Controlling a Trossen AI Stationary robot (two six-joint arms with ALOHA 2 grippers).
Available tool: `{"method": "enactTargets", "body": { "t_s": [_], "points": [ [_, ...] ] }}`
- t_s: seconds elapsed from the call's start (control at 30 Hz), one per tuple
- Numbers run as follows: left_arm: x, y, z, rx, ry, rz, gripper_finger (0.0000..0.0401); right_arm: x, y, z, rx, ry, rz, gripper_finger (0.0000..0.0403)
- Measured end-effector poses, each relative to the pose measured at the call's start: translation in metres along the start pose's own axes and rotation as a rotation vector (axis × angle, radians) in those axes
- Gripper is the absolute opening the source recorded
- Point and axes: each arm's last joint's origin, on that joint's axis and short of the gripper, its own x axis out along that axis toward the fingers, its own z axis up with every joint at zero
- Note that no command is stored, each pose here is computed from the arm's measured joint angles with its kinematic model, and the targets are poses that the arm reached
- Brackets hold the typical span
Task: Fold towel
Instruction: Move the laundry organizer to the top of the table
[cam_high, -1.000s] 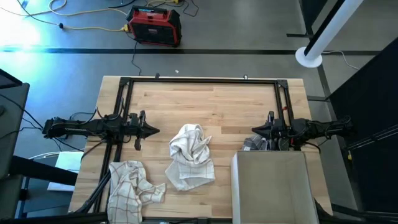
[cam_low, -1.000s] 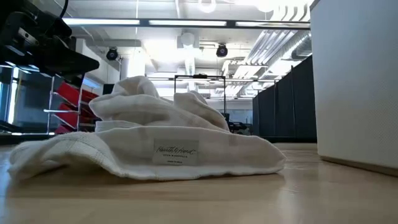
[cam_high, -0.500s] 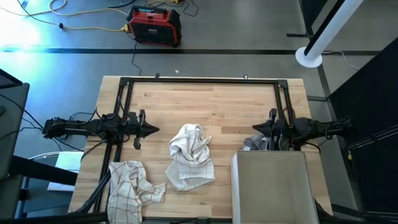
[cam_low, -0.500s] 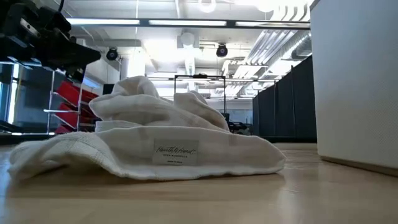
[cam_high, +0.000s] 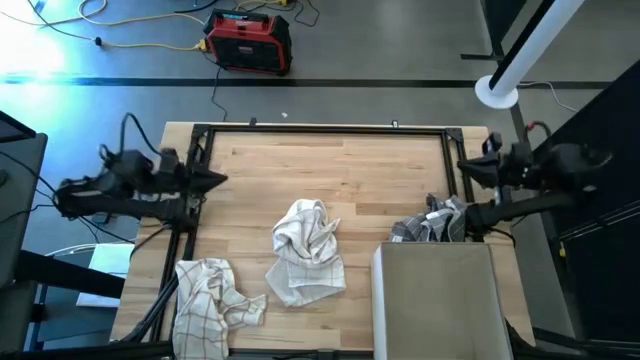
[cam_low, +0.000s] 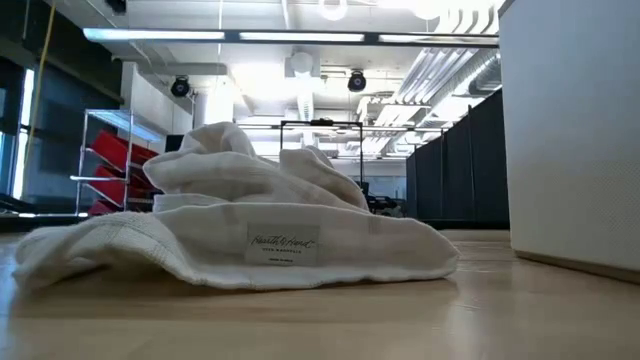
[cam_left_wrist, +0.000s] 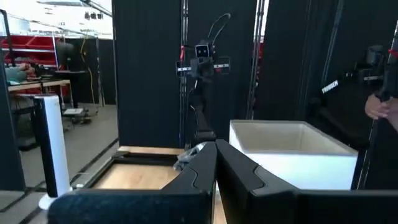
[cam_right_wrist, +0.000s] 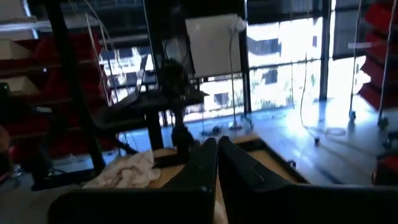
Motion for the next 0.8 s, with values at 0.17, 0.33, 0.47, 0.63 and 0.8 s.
{"method": "enactTargets", "body": {
  "t_s": [0.17, 0.33, 0.47, 0.63, 0.8],
  "points": [
    [0.025, -0.002, 0.036, -0.001, 0.16, -0.001, 0.0, 0.036, 0.019, 0.039, 0.008, 0.278, 0.071, 0.0],
    [0.062, -0.009, 0.043, -0.152, 0.339, -0.099, 0.0, 0.076, 0.039, 0.053, 0.022, 0.596, 0.192, 0.0],
    [0.087, -0.018, 0.03, -0.23, 0.473, -0.2, 0.0, 0.104, 0.052, 0.044, 0.108, 0.861, 0.227, 0.0],
    [0.108, -0.028, 0.013, -0.332, 0.597, -0.256, 0.0, 0.129, 0.066, 0.018, 0.248, 1.113, 0.186, 0.0],
    [0.122, -0.033, 0.001, -0.384, 0.662, -0.243, 0.0, 0.156, 0.075, -0.007, 0.34, 1.24, 0.07, 0.0]
  ]
}}
